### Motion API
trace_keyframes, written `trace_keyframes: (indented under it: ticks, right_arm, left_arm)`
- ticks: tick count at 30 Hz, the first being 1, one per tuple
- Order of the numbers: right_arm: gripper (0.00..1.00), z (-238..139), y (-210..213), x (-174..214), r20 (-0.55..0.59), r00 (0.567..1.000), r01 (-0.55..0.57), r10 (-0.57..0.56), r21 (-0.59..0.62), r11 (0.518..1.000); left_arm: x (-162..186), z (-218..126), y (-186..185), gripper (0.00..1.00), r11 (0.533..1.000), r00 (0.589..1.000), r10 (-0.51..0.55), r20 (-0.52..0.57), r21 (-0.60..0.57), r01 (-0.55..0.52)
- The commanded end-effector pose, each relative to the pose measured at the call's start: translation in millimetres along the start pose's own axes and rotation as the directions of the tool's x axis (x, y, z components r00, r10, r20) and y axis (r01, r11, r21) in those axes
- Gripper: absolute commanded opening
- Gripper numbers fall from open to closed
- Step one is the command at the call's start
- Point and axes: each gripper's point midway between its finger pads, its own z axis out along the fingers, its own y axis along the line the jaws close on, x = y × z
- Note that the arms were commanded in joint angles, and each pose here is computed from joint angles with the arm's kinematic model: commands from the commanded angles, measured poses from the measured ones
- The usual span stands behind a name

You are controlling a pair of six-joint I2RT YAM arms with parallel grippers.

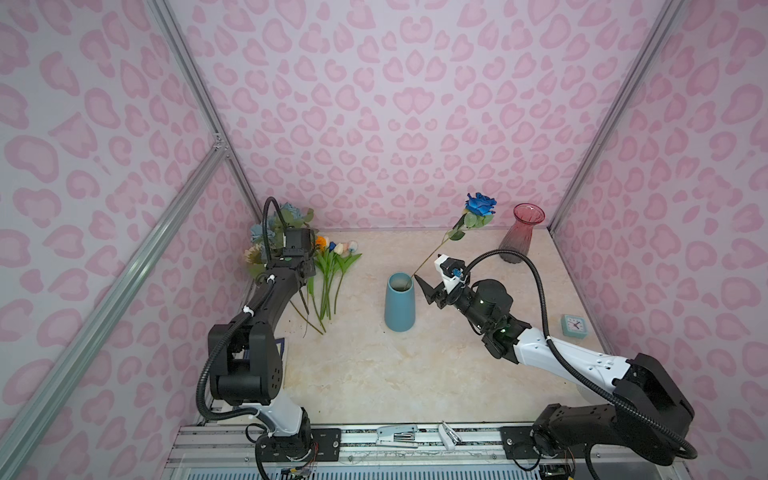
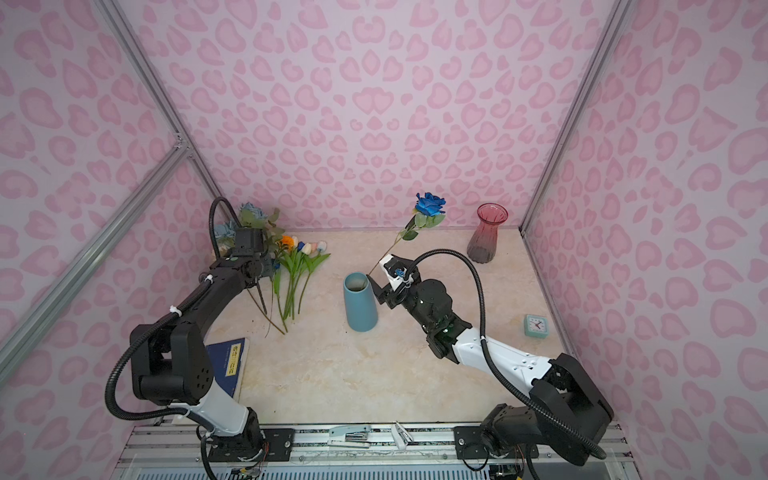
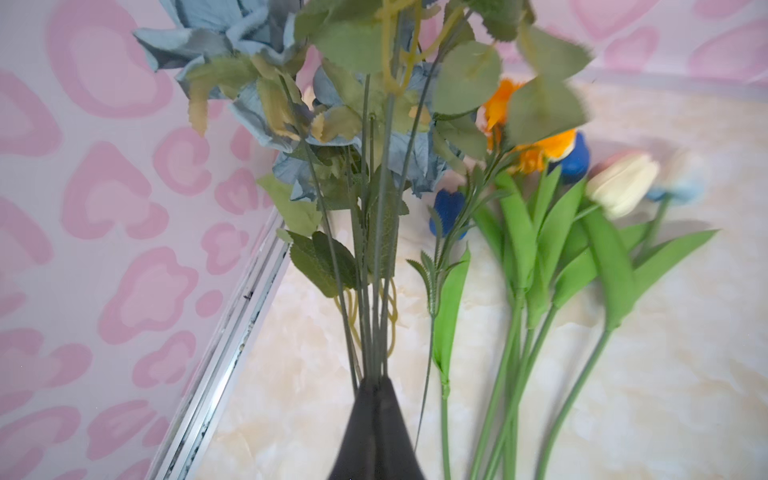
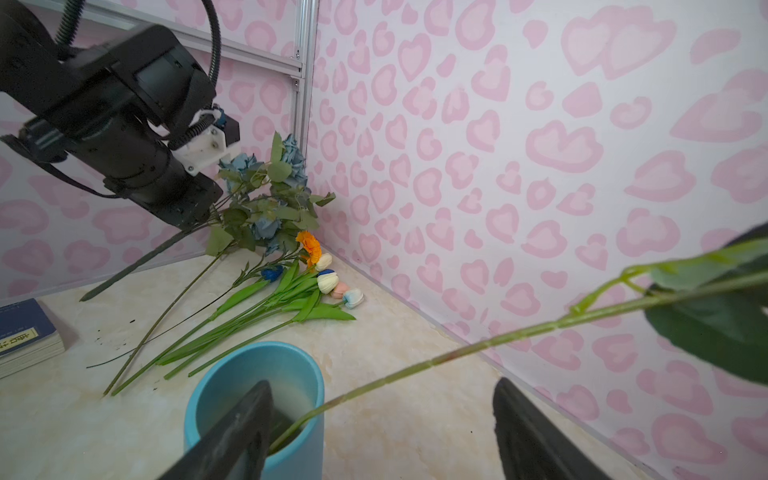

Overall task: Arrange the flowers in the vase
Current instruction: 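Grasp the pale blue rose bunch stems with the left gripper and lift, then carry the pale blue roses over the teal vase with the left gripper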

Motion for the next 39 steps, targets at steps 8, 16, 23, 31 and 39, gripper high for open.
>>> trace_keyframes:
  ticks: [8, 16, 23, 31, 39]
  right_arm:
    - [0.82, -5, -2, -4, 0.034, 0.999, -0.013, 0.012, 0.011, 1.000]
    - [0.82, -9, 2, -10, 0.059, 0.998, -0.025, 0.025, -0.011, 1.000]
    - [0.82, -8, 6, -13, 0.063, 0.998, -0.021, 0.023, -0.021, 1.000]
    - [0.82, -7, 7, -15, 0.071, 0.997, -0.012, 0.014, -0.023, 1.000]
    - [0.82, -5, 9, -15, 0.068, 0.998, -0.004, 0.006, -0.032, 0.999]
  left_arm:
    - [-68, -117, -10, 0.03, 0.975, 0.932, -0.136, 0.336, 0.214, 0.065]
    - [-92, -223, -45, 0.01, 0.802, 0.782, -0.300, 0.547, 0.588, -0.103]
    - [-97, -288, -70, 0.01, 0.646, 0.646, -0.423, 0.636, 0.711, -0.276]
    - [-88, -326, -104, 0.01, 0.498, 0.561, -0.532, 0.634, 0.771, -0.398]
    - [-78, -330, -135, 0.01, 0.371, 0.544, -0.588, 0.598, 0.798, -0.476]
